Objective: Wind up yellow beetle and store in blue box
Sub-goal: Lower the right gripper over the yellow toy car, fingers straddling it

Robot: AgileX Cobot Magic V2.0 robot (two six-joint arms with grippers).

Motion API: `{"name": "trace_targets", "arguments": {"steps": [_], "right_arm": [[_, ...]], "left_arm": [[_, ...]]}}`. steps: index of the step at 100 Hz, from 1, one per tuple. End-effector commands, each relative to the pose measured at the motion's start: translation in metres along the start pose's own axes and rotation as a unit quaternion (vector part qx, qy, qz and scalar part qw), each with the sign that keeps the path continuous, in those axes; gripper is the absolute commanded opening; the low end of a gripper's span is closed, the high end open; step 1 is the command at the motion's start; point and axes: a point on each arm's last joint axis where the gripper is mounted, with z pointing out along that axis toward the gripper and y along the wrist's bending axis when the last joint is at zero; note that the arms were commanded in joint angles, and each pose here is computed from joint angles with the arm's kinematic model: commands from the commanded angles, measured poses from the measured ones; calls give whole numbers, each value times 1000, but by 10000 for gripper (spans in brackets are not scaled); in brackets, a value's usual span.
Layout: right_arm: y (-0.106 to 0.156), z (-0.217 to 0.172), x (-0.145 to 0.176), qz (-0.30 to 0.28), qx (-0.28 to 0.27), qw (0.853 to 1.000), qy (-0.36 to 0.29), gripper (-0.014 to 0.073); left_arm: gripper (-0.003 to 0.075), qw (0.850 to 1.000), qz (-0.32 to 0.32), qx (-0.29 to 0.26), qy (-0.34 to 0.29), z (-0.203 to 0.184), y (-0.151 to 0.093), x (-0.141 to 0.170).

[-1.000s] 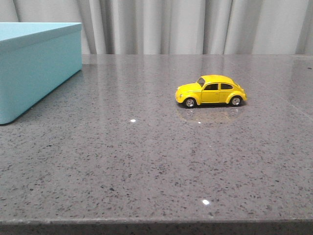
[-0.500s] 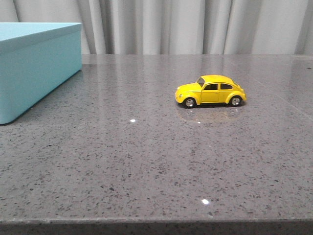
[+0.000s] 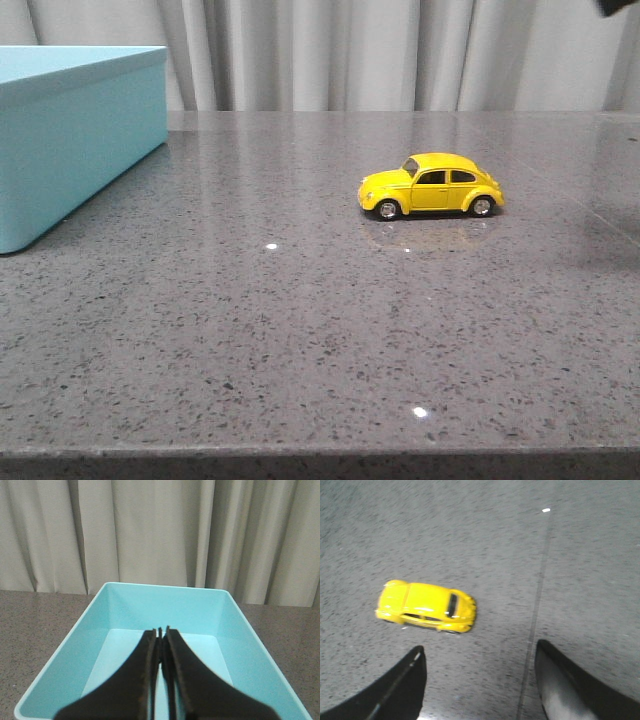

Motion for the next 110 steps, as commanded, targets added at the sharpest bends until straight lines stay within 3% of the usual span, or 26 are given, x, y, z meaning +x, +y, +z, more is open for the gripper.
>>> {"name": "trace_targets", "arguments": {"steps": [1,39,110], "right_arm": [[13,0,-24,-2,-17,1000,-17,492],[45,67,-53,14,-8,991,137,541],[59,129,-53,84,21,973,212,541]], "left_arm": [[-19,998,-7,4,-56,1,-2,-19],[-19,998,-7,4,-56,1,-2,-19],[-19,998,-7,4,-56,1,-2,-19]]}}
